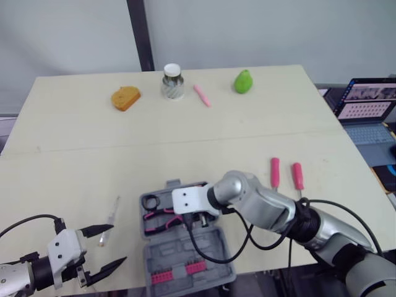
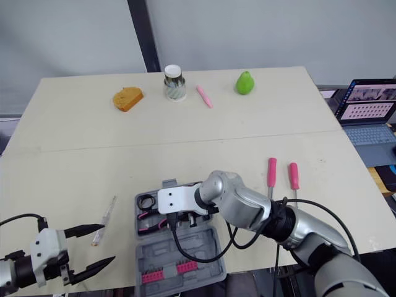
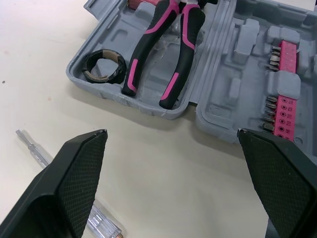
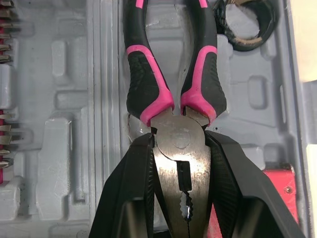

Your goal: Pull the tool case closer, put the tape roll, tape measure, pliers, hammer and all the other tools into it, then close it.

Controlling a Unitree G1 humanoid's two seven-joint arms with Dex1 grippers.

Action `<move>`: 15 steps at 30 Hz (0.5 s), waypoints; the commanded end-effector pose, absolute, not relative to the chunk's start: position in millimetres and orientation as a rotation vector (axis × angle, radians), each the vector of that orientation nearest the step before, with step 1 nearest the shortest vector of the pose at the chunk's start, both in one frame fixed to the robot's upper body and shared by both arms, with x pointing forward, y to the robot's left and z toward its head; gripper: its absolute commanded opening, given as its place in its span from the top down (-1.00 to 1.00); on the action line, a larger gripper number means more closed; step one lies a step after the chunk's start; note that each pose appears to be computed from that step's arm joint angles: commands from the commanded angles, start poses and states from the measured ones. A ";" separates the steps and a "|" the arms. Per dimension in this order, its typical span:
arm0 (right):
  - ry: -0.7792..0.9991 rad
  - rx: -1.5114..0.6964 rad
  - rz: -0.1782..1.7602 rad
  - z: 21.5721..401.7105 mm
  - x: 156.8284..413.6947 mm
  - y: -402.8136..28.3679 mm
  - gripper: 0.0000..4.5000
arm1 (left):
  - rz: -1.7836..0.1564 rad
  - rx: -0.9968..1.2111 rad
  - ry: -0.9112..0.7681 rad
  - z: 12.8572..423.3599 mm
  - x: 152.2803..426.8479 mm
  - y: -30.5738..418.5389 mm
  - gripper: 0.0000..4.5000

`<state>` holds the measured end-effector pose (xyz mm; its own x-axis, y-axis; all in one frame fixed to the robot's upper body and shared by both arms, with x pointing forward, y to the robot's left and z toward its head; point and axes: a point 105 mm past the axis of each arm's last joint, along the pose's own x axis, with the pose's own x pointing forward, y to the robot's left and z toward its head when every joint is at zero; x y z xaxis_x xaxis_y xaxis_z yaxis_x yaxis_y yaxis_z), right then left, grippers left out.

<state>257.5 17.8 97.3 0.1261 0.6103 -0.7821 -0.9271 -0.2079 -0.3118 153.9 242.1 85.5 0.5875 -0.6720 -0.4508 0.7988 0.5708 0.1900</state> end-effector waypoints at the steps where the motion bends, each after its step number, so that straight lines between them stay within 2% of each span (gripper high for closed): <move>1: 0.356 -1.027 1.488 106.1 253.2 23.4 -0.43 | -0.895 0.418 0.330 90.5 156.0 239.0 -1.00; 3: 0.355 -1.023 1.491 108.5 252.5 21.7 -0.89 | -0.895 0.417 0.329 90.4 156.6 238.7 -1.00; 4: 0.352 -1.019 1.489 110.7 252.6 20.7 -0.97 | -0.895 0.417 0.328 90.4 157.0 238.7 -1.00; 8: 0.304 -0.951 1.514 126.9 248.0 22.2 -0.97 | -0.895 0.414 0.324 90.2 158.8 238.1 -1.00; 12: 0.147 -0.784 1.529 150.8 245.5 38.4 -0.97 | -0.896 0.411 0.313 89.6 162.5 235.8 -1.00; 15: 0.039 -0.692 1.476 150.3 255.5 47.6 -0.63 | -0.905 0.409 0.295 89.9 166.3 231.8 -1.00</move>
